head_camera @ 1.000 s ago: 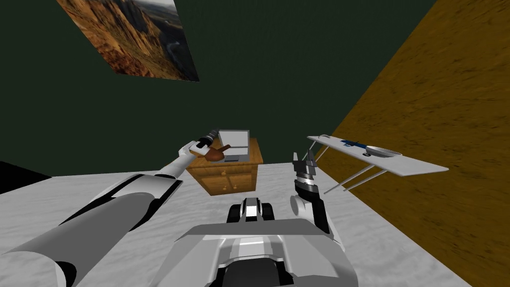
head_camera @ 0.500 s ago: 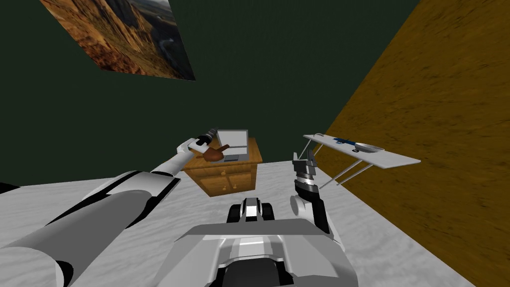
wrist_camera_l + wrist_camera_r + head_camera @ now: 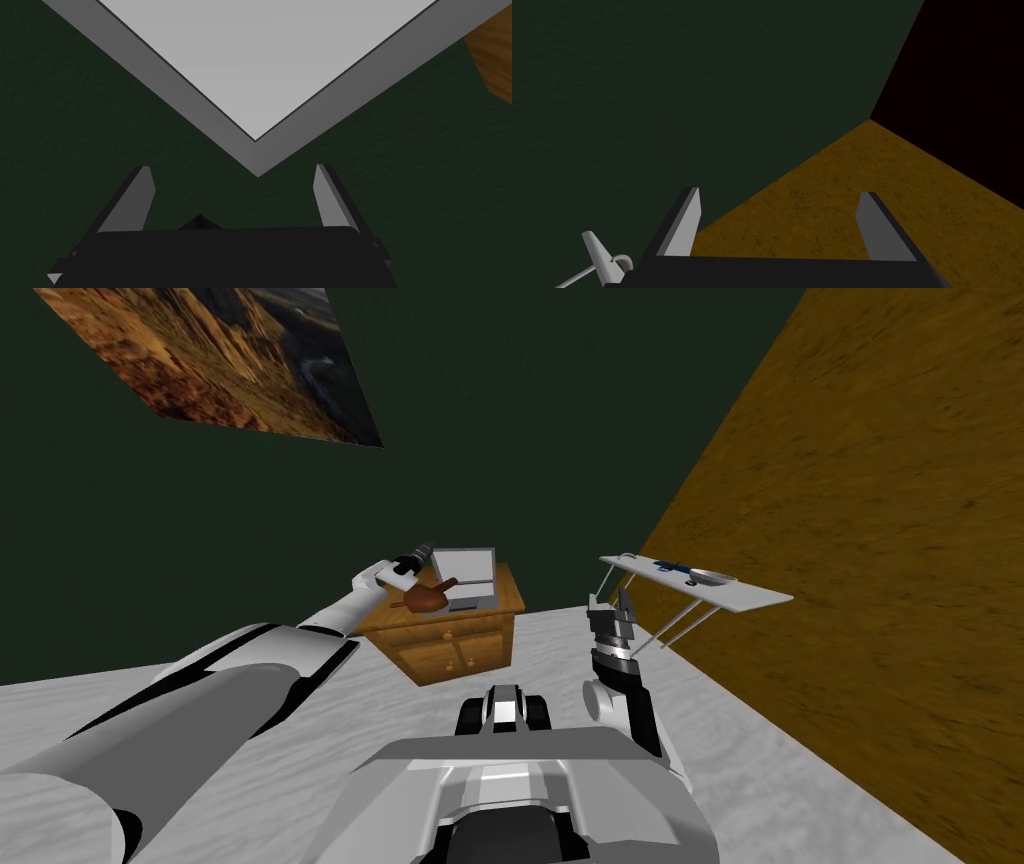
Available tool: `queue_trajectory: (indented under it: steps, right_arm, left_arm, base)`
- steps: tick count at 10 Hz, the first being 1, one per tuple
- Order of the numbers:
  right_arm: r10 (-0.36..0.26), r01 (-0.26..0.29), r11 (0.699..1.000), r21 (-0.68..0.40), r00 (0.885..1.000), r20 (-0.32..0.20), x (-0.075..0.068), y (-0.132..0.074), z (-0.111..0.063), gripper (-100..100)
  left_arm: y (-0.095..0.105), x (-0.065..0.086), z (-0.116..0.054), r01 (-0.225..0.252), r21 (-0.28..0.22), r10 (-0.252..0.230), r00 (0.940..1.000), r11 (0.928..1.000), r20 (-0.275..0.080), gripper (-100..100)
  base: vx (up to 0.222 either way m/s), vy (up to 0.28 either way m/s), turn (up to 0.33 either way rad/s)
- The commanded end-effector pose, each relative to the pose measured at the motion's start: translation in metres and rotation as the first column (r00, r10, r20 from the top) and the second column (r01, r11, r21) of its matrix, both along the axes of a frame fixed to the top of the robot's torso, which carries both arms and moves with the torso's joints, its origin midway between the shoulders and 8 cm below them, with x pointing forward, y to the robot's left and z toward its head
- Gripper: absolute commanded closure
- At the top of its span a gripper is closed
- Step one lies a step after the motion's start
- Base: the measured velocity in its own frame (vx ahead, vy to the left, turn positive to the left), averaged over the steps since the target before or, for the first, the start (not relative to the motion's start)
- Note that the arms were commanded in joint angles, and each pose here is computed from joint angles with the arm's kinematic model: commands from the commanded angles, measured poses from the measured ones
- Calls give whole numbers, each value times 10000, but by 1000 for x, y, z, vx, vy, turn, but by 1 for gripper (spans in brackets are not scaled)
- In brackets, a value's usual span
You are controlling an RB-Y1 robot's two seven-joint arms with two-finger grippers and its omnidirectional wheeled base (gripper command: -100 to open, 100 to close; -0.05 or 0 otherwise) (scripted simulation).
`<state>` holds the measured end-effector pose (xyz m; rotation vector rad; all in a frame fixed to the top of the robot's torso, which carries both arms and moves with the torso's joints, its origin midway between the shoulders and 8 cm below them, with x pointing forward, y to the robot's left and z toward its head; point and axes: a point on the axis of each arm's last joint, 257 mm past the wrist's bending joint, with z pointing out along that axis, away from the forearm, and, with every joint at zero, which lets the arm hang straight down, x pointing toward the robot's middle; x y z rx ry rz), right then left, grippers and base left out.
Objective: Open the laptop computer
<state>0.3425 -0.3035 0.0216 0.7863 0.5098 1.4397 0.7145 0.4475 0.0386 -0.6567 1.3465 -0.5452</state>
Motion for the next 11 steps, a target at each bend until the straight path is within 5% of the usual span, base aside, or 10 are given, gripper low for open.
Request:
queue_trajectory:
  steps: [1, 4, 6, 7, 11]
  right_arm:
    - [0, 0, 10000, 0, 10000, 0, 0, 0, 0, 0]
    - [0, 0, 10000, 0, 10000, -1, 0, 0, 0, 0]
    - [-1, 1, 10000, 0, 10000, -1, 0, 0, 0, 0]
    - [-1, 1, 10000, 0, 10000, -1, 0, 0, 0, 0]
    - [-3, 3, 10000, 1, 10000, -3, 0, 0, 0, 0]
  left_arm:
    - [13, 0, 0, -445, -47, 443, 9986, 9990, -278, -100]
    - [26, -1, 0, -919, -90, 912, 9943, 9957, -555, -100]
    - [23, -1, 0, -822, -82, 817, 9954, 9966, -499, -100]
    - [23, -1, 0, -819, -81, 814, 9954, 9966, -497, 100]
    - [2, -3, -6, 47, -159, -45, 9998, 9999, 177, 100]
  base:
    - [-42, 30, -89]
    - [-31, 36, -89]
    - [-8, 8, -12]
    - [0, 0, 0]
    - [64, -72, 177]
